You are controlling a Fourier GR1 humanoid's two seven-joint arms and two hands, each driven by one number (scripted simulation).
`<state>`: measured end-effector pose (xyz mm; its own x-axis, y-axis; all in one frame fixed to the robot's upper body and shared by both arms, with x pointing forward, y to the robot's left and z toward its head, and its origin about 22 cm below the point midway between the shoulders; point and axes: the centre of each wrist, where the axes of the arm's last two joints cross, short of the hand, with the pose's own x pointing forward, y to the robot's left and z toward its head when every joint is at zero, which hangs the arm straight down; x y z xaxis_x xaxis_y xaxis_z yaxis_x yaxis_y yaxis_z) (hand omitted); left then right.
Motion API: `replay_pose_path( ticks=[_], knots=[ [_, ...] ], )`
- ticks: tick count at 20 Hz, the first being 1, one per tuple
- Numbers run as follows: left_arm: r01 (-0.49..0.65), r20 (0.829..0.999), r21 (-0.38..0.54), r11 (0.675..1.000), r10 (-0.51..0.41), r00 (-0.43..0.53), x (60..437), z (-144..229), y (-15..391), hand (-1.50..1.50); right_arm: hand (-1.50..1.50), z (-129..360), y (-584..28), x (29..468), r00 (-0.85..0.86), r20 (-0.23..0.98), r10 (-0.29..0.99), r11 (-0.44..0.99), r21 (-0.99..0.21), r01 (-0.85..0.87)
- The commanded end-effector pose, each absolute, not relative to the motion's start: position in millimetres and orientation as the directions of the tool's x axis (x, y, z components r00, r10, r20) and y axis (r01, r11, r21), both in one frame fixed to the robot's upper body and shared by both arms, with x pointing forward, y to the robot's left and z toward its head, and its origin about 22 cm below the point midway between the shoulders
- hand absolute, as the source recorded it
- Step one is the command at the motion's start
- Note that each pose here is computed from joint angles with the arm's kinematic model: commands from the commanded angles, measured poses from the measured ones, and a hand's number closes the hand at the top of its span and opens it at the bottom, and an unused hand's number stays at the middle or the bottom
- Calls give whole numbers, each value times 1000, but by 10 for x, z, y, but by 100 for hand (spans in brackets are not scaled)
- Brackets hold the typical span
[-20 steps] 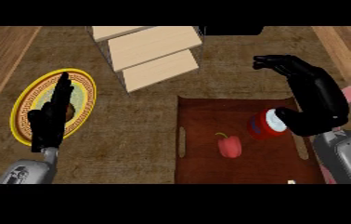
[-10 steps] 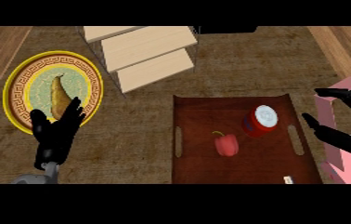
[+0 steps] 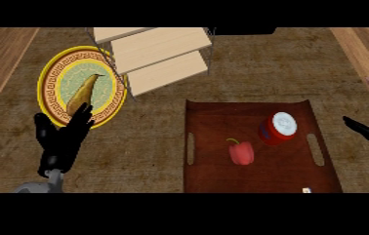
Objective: Pick the bell pepper from the tray and place it in the tiered shelf
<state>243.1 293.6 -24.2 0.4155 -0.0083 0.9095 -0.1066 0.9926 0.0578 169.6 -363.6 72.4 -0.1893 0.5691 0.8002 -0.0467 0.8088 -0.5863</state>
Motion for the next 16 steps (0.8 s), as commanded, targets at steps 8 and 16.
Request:
replay_pose_path(
  ticks=[8, 16],
  knots=[
    [-87, 894, 63, 994, -17, 447, 2267, -393, 2958, 0, -150, 1266, -2737, 1448, -15, 690, 723, 687, -721, -90],
    [-61, 899, 52, 997, -20, 438, 2451, -342, 3004, 0, -150, 1447, -2194, 1660, 129, 570, 812, 577, -817, -22]
  ],
)
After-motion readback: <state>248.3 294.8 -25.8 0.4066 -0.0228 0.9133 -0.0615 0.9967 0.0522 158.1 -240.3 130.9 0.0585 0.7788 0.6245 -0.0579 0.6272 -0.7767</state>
